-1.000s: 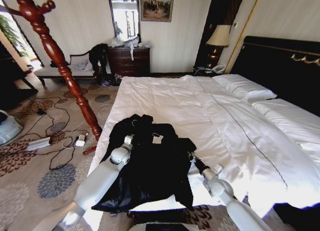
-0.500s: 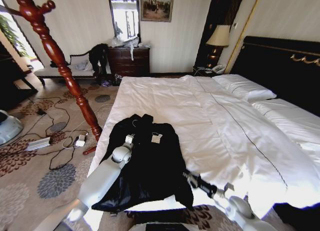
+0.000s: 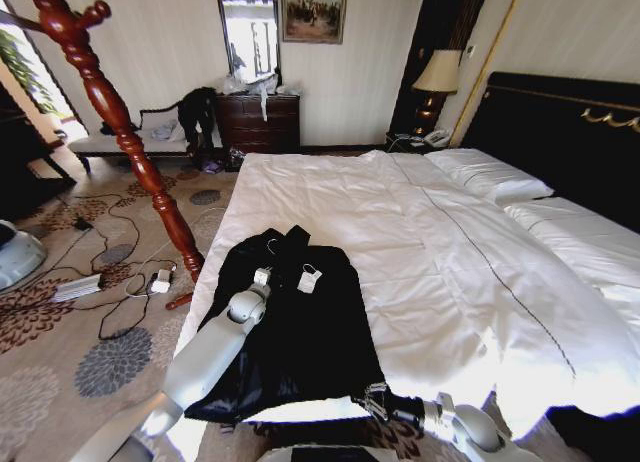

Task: Pick up the clothes from the bed and hang them on the clothes hanger.

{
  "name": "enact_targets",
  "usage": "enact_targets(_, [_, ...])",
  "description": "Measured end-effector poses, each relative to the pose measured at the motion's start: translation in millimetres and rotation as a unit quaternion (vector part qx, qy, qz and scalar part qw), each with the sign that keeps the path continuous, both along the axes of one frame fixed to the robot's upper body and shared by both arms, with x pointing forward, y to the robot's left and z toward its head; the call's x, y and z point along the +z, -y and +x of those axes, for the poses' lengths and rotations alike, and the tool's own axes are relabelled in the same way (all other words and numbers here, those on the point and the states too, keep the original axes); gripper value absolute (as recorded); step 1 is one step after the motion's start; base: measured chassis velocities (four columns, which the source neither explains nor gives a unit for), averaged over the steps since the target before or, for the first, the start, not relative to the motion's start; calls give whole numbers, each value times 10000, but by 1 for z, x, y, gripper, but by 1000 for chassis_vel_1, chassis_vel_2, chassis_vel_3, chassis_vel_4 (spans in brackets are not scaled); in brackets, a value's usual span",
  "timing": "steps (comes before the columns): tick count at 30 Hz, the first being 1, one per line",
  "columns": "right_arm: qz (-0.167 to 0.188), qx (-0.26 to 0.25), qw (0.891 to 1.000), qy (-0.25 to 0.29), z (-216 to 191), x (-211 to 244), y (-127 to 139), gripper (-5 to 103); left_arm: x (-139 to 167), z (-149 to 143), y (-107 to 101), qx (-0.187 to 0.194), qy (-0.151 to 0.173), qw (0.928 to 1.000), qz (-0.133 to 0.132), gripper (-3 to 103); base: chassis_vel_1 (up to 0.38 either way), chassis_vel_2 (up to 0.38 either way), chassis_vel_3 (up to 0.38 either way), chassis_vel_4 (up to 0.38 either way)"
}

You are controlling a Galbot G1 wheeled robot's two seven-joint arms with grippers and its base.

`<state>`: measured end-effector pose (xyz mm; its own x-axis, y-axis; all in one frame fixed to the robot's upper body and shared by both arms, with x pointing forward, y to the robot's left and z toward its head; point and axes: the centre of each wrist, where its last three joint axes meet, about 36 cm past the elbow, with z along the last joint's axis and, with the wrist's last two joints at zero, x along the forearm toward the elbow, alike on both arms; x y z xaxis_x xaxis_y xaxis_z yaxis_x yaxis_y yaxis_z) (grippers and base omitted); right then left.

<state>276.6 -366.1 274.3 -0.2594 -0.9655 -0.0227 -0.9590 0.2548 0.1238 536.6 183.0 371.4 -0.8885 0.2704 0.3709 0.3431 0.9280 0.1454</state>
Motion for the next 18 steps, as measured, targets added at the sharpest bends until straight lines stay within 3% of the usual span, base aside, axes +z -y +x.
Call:
enact_targets(1, [225,68,9997,2,0,2,-1,16,0,0,0,-6,-2,10000,7,28,0,0,0,0])
enact_targets(2, [225,68,9997,2,0,2,-1,16,0,0,0,-6,-2,10000,7,28,0,0,0,0])
enact_targets(4, [1074,598,9921,232,8,23,-7,37,-1,2,2,-81,-12,9999,98,28,0,0,0,0])
enact_targets(5, [1312,761,9878,357,15,34,-9,43,-2,3,1,-112,-22,9998,159,28,0,0,0,0])
enact_targets(6, [1462,831,9849,418,20,40,-10,48,-3,4,0,-138,-26,9997,220,28,0,0,0,0])
enact_targets(8, [1669,877,9808,492,27,49,-11,48,-5,5,-2,-182,-25,9994,304,28,0,0,0,0])
enact_targets(9, [1842,893,9772,572,33,56,-11,59,-7,7,-3,-229,-20,9990,385,28,0,0,0,0])
enact_targets(10, [1967,907,9742,630,37,60,-10,59,-7,8,-4,-263,-10,9987,436,28,0,0,0,0])
enact_targets(11, [2073,903,9715,706,42,64,-7,70,-6,10,-5,-290,9,9984,482,28,0,0,0,0])
enact_targets(14, [2136,879,9696,807,45,66,-2,70,-4,14,-6,-323,45,9981,523,28,0,0,0,0])
enact_targets(15, [2137,857,9697,818,46,65,0,81,-3,16,-7,-344,64,9979,537,28,0,0,0,0])
enact_targets(17, [2076,809,9712,842,46,63,3,81,-1,19,-8,-386,107,9976,556,28,0,0,0,0])
enact_targets(18, [1921,761,9745,874,46,61,7,91,-1,21,-9,-421,145,9974,569,28,0,0,0,0])
